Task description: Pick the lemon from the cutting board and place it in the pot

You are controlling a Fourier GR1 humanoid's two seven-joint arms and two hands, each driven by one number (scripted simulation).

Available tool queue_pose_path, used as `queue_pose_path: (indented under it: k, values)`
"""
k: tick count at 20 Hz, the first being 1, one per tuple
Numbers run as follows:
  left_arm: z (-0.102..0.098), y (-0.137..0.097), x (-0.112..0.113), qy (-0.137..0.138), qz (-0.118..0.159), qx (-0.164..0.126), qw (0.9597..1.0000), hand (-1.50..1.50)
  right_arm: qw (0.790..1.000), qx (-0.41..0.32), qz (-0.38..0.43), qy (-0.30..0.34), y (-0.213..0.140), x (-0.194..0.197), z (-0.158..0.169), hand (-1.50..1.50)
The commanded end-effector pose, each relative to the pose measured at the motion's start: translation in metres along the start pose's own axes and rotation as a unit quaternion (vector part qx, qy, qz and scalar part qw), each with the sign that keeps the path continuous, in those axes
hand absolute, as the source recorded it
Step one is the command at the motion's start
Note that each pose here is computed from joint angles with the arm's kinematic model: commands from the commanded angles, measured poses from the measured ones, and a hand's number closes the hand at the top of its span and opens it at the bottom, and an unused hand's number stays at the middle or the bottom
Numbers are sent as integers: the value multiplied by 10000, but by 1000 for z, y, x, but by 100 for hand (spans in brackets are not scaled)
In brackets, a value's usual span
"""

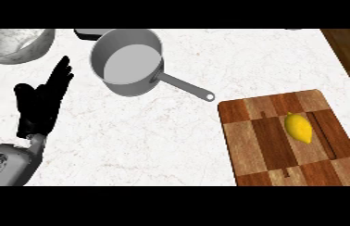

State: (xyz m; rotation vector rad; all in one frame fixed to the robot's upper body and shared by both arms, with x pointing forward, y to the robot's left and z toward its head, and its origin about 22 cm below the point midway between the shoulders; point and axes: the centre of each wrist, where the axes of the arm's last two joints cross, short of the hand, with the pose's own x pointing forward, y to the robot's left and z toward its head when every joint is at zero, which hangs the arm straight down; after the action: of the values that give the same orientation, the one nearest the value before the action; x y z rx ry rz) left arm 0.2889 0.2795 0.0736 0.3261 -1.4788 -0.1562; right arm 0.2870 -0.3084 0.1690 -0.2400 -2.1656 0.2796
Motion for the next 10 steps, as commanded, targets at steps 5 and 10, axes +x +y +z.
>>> queue_pose_path:
  k: [5, 10]
  values:
    - [11, 40, -54, 578, -858, 593, 9929, 0, 9773, 643, 319, 1992, 20, -49, 40, 150]
    - [23, 38, -72, 1591, -503, 701, 9835, 0, 9439, -1413, 2654, 1366, -11, -61, 76, -150]
